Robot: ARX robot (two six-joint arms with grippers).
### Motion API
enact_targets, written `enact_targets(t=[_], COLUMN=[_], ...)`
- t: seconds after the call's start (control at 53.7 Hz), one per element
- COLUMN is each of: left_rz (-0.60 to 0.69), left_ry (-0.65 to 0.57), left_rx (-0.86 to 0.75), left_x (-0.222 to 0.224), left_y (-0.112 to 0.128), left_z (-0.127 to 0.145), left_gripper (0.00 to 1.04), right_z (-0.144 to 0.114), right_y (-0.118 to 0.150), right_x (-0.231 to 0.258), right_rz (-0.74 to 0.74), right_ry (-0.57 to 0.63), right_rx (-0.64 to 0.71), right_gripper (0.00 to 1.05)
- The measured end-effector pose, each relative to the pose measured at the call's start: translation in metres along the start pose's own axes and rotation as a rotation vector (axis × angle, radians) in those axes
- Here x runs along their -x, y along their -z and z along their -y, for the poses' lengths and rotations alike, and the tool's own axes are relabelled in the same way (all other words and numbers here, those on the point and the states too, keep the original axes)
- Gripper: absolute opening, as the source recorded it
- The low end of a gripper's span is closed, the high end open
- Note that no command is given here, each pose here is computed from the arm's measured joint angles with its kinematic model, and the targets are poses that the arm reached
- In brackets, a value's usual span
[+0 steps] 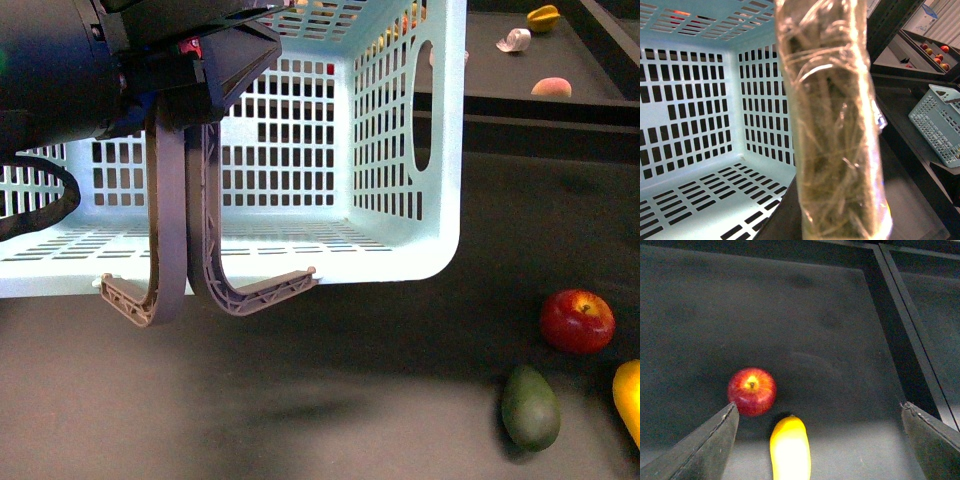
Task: Pick mango with right arm and hold basket with left
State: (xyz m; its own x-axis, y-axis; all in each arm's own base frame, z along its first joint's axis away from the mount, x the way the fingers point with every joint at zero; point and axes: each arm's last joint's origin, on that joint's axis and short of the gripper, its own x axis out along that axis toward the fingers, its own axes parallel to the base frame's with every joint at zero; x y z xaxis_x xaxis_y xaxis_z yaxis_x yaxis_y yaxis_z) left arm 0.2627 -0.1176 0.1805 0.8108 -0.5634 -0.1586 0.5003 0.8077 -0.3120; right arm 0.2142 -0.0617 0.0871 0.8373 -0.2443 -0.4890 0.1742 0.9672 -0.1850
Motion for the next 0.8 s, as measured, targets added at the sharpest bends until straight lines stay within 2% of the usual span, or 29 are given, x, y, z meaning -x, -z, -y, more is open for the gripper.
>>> enact_targets(t=[0.224, 0.503, 0.801], left_rz=[0.0, 0.0, 0.0], left_ry=[-0.001, 0.0, 0.0], left_rx=[0.0, 0.0, 0.0], left_x=[0.0, 0.0, 0.0], left_y=[0.0, 0.0, 0.0], left_z=[0.0, 0.0, 0.0], left_gripper=[0.08, 0.08, 0.08], right_z=[0.004, 0.006, 0.0], right_y=[0.024, 0.067, 0.089], right_x=[-0.033, -0.069, -0.092], right_rz=[-0.089, -0.233, -0.278], right_ry=[0.021, 0.013, -0.003], right_rx=[-0.008, -0.036, -0.034], right_gripper=[0.97, 0.97, 0.97])
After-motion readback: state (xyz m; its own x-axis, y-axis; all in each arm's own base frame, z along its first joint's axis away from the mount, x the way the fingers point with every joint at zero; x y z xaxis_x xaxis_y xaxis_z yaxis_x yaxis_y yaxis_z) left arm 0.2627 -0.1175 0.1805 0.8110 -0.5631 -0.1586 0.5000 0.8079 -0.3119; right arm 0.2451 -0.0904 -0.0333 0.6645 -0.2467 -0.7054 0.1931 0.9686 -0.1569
